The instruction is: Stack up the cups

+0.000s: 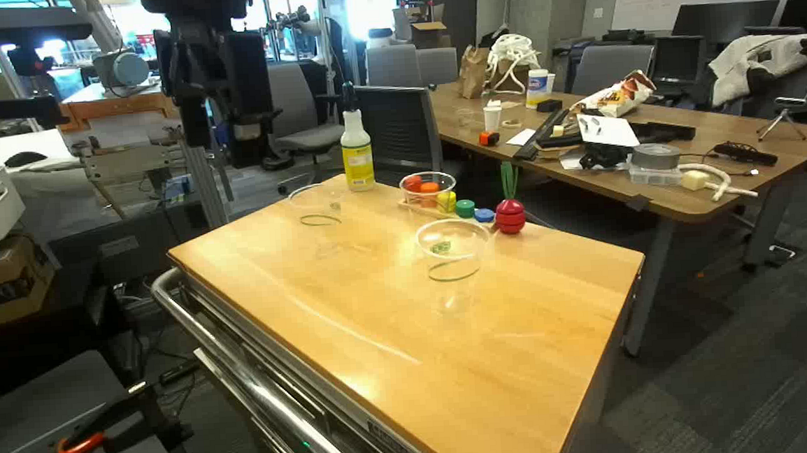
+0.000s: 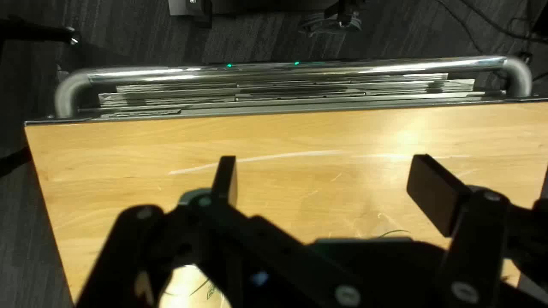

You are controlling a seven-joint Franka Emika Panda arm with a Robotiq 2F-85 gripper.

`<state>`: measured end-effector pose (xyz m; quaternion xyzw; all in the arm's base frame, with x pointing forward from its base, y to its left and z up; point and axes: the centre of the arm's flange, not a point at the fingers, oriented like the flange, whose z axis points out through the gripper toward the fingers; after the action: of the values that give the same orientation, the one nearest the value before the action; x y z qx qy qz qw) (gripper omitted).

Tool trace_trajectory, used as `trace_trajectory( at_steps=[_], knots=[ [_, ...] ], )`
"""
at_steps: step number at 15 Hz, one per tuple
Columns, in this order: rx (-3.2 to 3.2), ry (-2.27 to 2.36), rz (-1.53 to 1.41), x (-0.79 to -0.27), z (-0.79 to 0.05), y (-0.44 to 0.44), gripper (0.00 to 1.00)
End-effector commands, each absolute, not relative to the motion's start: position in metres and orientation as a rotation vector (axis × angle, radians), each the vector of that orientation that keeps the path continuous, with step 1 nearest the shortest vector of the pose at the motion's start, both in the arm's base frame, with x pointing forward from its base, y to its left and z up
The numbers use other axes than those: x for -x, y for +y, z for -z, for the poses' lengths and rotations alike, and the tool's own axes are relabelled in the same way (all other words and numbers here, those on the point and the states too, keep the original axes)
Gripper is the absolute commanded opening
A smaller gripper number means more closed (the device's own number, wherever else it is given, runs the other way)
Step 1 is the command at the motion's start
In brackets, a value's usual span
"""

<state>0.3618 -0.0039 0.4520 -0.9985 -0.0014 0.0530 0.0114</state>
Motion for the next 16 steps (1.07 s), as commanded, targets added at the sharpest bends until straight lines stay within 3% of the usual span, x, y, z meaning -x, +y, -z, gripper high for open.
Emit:
trace_trajectory(
  at_steps=[1,10,16],
  knots=[
    [3.115,-0.004,-0.164,-0.362,-0.452,-0.004,1.00],
    [3.174,-0.143,-0.237,-0.399,-0.438,0.030,1.00],
    [3.134,-0.066,-0.136,-0.478,-0.402,0.049,1.00]
  ],
)
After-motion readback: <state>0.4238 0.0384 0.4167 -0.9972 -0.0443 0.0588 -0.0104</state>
